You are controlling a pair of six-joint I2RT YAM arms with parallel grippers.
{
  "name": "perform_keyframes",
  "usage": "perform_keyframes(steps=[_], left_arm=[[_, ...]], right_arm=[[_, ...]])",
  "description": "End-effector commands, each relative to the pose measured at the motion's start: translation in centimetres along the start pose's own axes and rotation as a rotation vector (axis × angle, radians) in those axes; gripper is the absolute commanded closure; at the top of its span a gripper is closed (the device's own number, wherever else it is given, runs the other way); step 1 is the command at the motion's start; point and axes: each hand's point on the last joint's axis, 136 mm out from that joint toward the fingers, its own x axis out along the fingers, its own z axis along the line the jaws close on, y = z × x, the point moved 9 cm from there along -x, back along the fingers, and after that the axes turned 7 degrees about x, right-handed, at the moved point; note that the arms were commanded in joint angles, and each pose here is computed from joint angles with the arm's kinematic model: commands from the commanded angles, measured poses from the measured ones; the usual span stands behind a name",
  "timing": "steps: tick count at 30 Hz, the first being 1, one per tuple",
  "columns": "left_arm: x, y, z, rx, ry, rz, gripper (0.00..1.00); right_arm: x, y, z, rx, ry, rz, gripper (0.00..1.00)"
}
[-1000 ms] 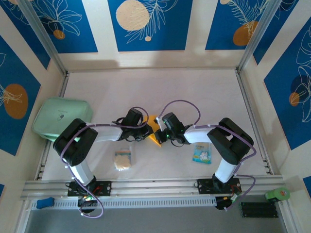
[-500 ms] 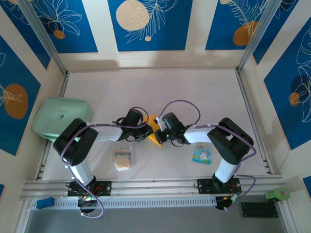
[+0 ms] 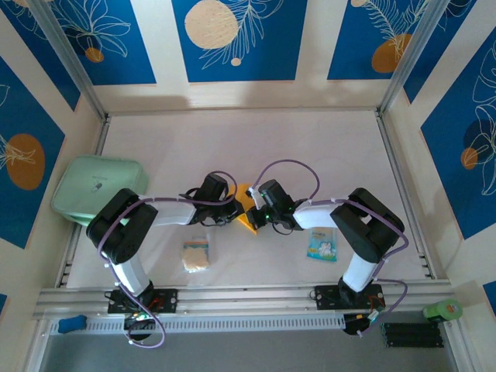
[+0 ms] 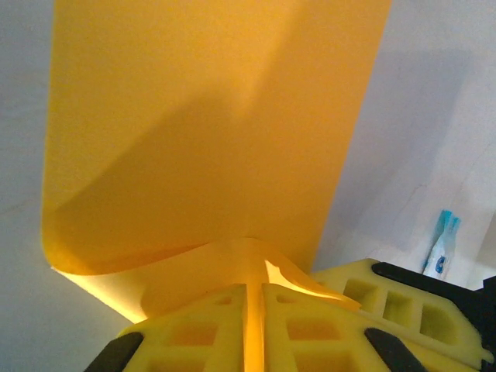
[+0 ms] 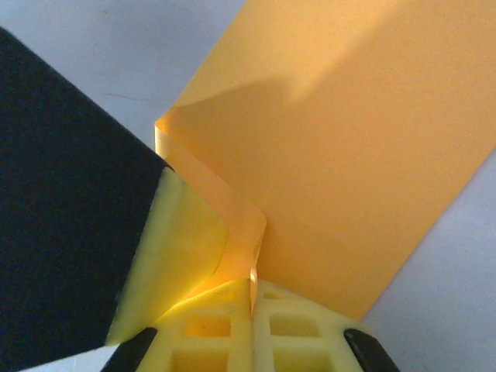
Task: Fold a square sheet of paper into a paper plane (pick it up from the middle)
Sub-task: Third fold the triangle at the center of the table.
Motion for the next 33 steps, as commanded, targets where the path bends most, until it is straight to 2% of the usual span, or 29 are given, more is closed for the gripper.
perform_keyframes(steps=[1,20,24,30,33], left_arm=[[0.8,0.8,1.4,0.013,-0.050,0.025,0.87],[1.1,1.1,2.3,-0.001,-0.095,0.038,0.88],[1.1,1.1,2.5,-0.006,-0.109,0.039,0.88],[1.2,1.0,2.5,-0.005,-0.120,0.037,0.88],[1.2,1.0,2.5,-0.005,-0.116,0.039,0.88]], right_arm=[[0.8,1.5,-1.0,0.041,0.043,0.088,1.00],[0.3,0.9,-0.7,0.049,0.037,0.076,0.98],[-1.0,-0.4,-0.1,0.089,0.004,0.050,0.88],[-4.2,-2.0,0.3,0.210,-0.063,-0.002,0.65],[-5.8,-2.1,0.4,0.265,-0.083,-0.006,0.61]])
